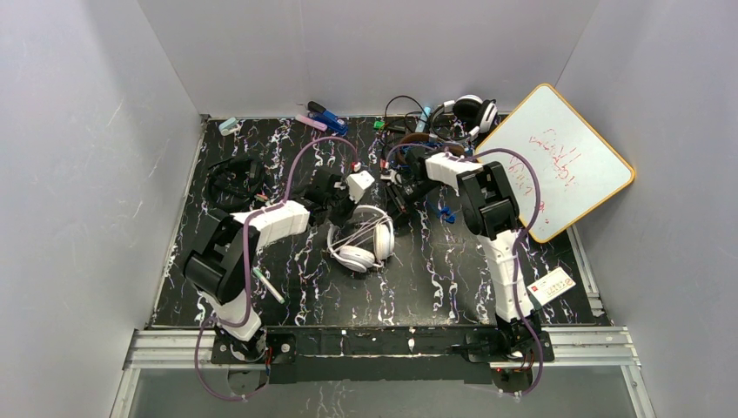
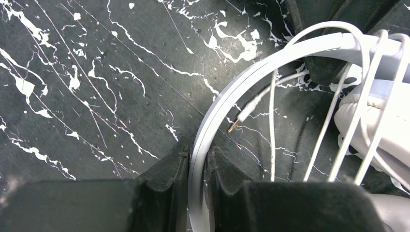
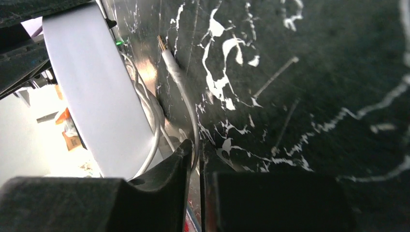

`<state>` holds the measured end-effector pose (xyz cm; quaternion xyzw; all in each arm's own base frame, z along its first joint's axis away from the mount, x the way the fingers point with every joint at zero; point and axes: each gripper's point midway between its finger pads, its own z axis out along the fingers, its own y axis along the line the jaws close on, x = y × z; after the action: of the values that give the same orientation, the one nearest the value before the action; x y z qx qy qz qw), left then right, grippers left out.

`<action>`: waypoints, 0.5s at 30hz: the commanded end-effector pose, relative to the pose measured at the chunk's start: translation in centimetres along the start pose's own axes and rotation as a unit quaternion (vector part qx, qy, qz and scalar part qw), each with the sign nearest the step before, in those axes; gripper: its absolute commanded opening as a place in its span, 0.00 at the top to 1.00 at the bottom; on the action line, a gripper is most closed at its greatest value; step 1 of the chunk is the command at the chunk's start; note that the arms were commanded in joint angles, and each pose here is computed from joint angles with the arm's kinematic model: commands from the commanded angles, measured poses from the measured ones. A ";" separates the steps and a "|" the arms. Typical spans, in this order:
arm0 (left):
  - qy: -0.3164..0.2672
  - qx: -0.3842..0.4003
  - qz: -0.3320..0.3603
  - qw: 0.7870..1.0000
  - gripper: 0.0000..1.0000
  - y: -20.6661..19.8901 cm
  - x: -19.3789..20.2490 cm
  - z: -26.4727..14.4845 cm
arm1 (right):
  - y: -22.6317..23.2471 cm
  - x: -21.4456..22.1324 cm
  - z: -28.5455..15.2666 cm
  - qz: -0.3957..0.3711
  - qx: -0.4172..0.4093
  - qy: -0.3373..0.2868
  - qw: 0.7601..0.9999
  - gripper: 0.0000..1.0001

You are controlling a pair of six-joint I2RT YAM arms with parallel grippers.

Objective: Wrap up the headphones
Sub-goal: Wrap the headphones cable around the headphones.

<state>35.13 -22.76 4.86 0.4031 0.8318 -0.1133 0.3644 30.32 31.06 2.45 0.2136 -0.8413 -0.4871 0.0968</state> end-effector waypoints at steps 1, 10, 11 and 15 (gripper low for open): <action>-0.063 -0.022 0.013 0.998 1.00 1.5 -4.5 0.9 | 2.3 0.2 -0.2 0.015 0.021 -0.002 1.000 0.76; -0.004 -0.041 0.046 0.998 1.00 1.6 -1.6 1.9 | 0.9 -2.3 -4.5 0.039 0.101 -0.101 0.989 0.66; -0.002 -0.041 0.048 0.998 1.00 1.6 -1.5 2.0 | 0.6 -2.4 -4.8 0.042 0.109 -0.108 0.987 0.67; 0.008 -0.041 0.050 0.998 1.00 1.5 -1.2 2.4 | 0.0 -2.6 -5.9 0.061 0.110 -0.131 0.983 0.86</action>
<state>36.67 -23.82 4.04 0.4296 0.8183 -0.0891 0.3713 34.23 27.58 3.04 0.1346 -0.9081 -0.3963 0.0125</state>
